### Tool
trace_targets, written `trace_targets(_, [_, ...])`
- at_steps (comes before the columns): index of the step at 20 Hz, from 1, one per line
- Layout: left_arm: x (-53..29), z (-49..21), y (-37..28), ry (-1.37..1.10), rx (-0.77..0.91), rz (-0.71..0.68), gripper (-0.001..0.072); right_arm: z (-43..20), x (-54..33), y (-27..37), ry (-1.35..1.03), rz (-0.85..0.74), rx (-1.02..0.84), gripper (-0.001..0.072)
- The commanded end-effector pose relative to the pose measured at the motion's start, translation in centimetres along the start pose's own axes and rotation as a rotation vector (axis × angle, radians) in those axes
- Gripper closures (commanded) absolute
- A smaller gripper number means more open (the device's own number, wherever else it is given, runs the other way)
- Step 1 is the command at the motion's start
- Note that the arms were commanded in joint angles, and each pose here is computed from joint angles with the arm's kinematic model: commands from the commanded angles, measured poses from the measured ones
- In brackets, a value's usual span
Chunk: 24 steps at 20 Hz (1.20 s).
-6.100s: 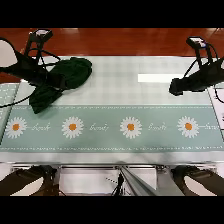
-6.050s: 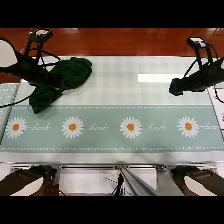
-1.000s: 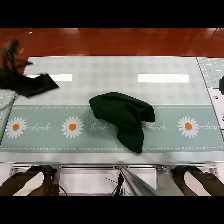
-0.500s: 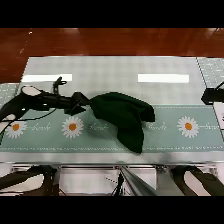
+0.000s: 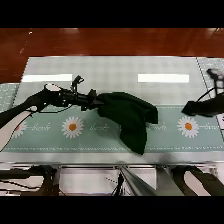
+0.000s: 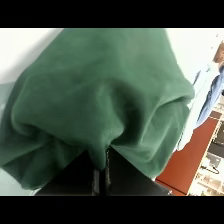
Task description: Fold the shirts.
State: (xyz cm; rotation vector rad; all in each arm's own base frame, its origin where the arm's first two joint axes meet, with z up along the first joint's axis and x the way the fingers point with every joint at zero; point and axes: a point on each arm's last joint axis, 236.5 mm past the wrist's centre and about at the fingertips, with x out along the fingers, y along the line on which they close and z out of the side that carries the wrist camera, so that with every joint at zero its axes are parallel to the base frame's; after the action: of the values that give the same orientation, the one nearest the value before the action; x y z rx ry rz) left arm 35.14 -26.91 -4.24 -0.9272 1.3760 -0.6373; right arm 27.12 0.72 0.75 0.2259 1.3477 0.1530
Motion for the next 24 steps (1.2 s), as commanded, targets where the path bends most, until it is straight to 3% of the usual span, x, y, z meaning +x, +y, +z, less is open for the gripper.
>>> trace_targets(1, [-0.7, 0.3, -1.1, -0.009, 0.034, -0.028, 0.0681, -2.6, 4.3, 8.1, 0.012, 0.408, 0.121, 0.0158])
trace_targets(5, [-1.0, 0.1, -1.5, 0.000, 0.068, -0.039, 0.0681, -6.8, 6.9, 10.9, 0.099, 0.544, 0.213, 0.0158])
trace_targets(14, [-1.1, -0.1, -1.6, 0.008, 0.081, -0.044, 0.0681, -7.4, 13.6, 15.3, 0.033, 0.384, 0.183, 0.0162])
trace_targets(15, [-1.1, -0.1, -1.7, 0.007, 0.091, -0.045, 0.0681, -7.8, 14.2, 15.5, 0.048, 0.378, 0.185, 0.0270])
trace_targets(16, [-1.2, 0.1, -2.1, 0.003, 0.118, -0.049, 0.0681, -8.0, 14.3, 15.9, 0.057, 0.385, 0.188, 0.0536])
trace_targets(17, [-1.6, 0.4, -2.8, -0.010, 0.140, -0.056, 0.0682, -7.9, 14.0, 16.1, 0.054, 0.394, 0.182, 0.0690])
trace_targets(20, [-4.4, 2.3, -7.5, -0.095, 0.280, -0.102, 0.0682, -5.9, 10.3, 17.8, -0.032, 0.431, -0.014, 0.0689])
trace_targets(24, [-13.2, 3.5, -18.5, -0.307, 0.537, -0.198, 0.0682, -0.1, 0.5, 19.1, -0.307, 0.366, -0.275, 0.0689])
